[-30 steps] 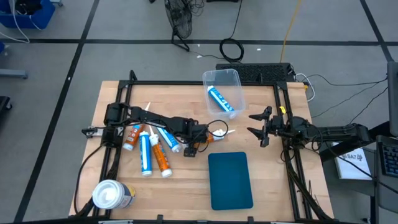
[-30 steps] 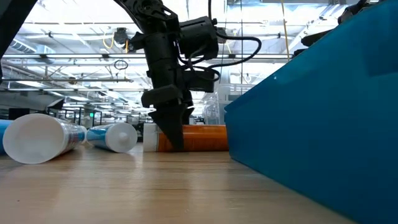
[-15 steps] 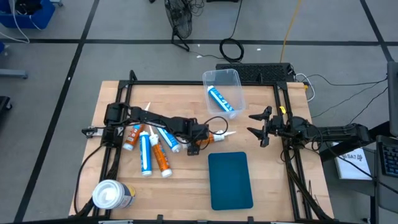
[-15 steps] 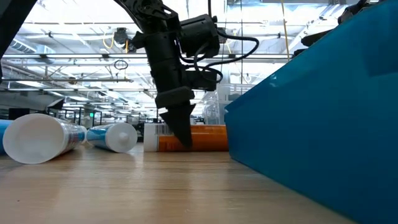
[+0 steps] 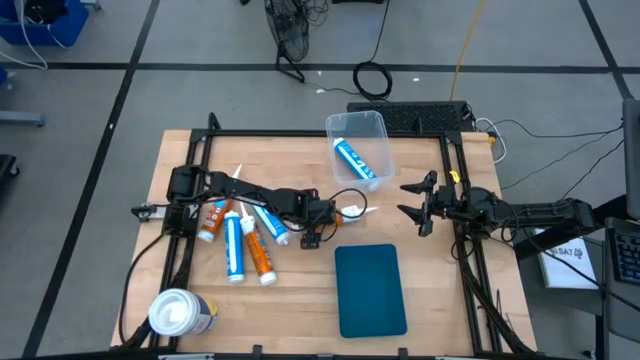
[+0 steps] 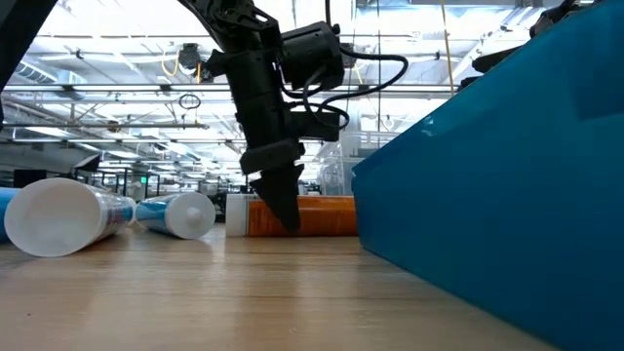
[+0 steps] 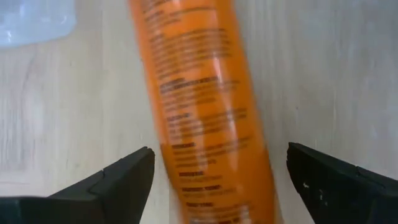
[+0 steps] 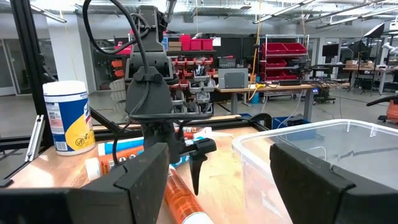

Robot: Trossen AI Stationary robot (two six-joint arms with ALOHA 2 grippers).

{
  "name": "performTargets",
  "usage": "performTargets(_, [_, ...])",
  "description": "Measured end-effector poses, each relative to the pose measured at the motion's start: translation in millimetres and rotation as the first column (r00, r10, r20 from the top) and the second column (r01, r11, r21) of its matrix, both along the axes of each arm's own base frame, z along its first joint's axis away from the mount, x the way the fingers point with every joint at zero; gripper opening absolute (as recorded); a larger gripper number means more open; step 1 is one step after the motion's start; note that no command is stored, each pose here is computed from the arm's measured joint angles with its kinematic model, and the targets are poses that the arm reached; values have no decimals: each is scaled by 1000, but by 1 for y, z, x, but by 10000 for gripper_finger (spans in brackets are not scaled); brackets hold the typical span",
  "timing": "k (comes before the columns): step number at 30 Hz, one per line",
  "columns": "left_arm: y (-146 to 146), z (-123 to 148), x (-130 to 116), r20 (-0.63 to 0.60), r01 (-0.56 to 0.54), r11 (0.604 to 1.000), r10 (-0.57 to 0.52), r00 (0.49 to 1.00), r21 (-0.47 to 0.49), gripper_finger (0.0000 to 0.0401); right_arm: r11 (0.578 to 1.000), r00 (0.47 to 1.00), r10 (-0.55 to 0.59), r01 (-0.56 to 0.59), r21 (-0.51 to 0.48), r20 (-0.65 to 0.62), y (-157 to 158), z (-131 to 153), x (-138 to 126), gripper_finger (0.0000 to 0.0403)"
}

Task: Sort silicone sealant tubes
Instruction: Put the right orange sealant into the blue bin

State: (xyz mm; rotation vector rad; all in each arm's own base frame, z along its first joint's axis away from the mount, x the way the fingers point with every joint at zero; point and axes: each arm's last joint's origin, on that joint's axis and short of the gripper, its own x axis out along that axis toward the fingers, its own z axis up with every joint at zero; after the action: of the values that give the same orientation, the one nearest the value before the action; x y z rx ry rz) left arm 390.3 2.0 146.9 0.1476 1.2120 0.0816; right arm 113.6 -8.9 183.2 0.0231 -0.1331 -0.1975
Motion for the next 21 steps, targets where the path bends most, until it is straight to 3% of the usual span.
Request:
performTargets(9, [-2,-4,-4,-28,-8,999,9,1000,49,214,1000,1000,0,0,0,0,0,0,0,258])
performTargets(15, [-3,-3,-6,-54,2,998,1,999,63,213,1000,1000,0,0,0,0,0,0,0,258])
performTargets(21, [-11,7,-10,-132,20,984,3,991,178,213,1000,1000,0,0,0,0,0,0,0,258])
